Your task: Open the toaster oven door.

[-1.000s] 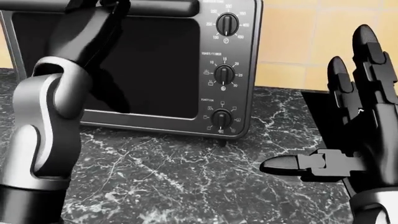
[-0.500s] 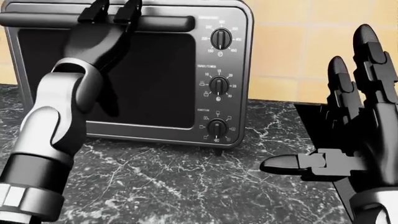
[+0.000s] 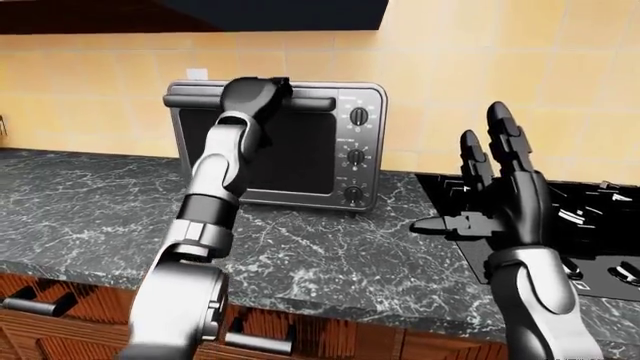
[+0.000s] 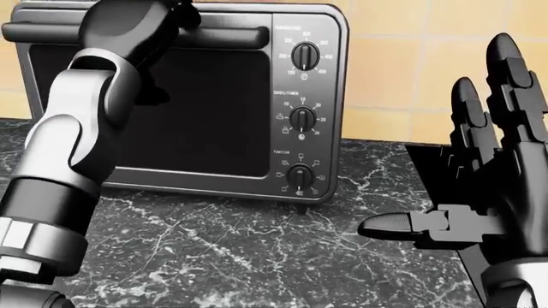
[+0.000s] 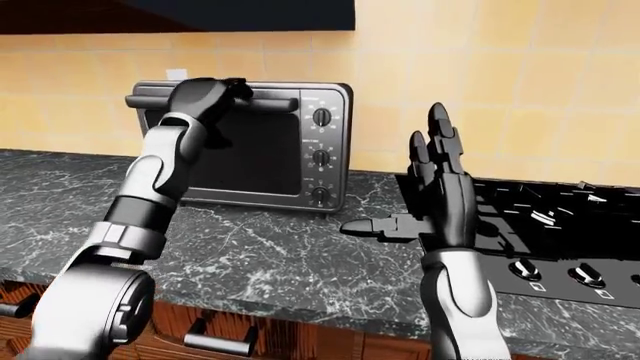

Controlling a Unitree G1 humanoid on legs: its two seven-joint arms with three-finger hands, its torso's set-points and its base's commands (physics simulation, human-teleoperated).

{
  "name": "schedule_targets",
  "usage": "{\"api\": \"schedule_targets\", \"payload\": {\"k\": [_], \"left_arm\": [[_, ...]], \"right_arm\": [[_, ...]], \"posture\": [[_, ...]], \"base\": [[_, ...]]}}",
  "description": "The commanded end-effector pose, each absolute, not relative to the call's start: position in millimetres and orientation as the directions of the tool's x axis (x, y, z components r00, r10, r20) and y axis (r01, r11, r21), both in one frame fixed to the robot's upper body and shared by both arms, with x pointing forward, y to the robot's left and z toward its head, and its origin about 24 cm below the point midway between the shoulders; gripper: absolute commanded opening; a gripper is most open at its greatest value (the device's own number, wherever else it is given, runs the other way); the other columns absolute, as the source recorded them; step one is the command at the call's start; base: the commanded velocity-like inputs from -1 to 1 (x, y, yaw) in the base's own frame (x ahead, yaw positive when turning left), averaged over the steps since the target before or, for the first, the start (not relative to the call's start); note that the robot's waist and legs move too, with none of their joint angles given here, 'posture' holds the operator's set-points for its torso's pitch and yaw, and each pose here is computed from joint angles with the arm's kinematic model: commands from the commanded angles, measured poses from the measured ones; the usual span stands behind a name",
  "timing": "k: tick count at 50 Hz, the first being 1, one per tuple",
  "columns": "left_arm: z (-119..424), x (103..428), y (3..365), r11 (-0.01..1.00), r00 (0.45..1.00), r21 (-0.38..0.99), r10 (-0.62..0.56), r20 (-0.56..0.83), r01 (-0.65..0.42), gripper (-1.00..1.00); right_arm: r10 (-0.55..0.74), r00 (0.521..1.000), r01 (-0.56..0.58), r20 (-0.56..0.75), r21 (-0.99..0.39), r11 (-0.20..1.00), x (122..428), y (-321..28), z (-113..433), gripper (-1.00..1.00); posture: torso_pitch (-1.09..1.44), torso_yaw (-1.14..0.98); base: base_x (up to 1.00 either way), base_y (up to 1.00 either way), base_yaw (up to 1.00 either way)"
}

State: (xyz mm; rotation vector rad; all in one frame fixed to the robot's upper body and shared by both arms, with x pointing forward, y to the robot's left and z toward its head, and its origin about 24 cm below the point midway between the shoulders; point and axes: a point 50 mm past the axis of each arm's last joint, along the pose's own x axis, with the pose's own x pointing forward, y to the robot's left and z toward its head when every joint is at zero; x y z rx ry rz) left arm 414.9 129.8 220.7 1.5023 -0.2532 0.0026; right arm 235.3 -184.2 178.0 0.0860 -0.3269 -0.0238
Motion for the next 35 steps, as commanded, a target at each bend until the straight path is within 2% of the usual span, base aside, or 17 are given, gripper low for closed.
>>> {"api": "schedule_targets", "payload": {"k": [1, 11, 23, 35], "left_arm": [[220, 417, 128, 0.057, 0.98, 0.992, -0.159, 0.121, -0.113, 0.23], [210, 415, 133, 0.037, 0.986, 0.996, -0.142, 0.089, -0.085, 0.15], [221, 422, 139, 0.035, 0.989, 0.996, -0.119, 0.091, -0.087, -0.16], [203, 403, 148, 0.019, 0.994, 0.997, -0.087, 0.073, -0.071, -0.13]], "right_arm": [[-0.03, 0.924, -0.001, 0.382, 0.08, 0.997, 234, -183, 190, 1.0], [-0.032, 0.924, 0.001, 0.381, 0.081, 0.997, 233, -184, 188, 1.0], [-0.031, 0.924, 0.001, 0.381, 0.08, 0.997, 233, -184, 188, 1.0], [-0.034, 0.926, 0.003, 0.377, 0.083, 0.997, 233, -184, 185, 1.0]], "posture": [[-0.59, 0.0], [-0.59, 0.0], [-0.59, 0.0], [-0.59, 0.0]], "base": [[0.0, 0.0, 0.0], [0.0, 0.0, 0.0], [0.0, 0.0, 0.0], [0.0, 0.0, 0.0]]}}
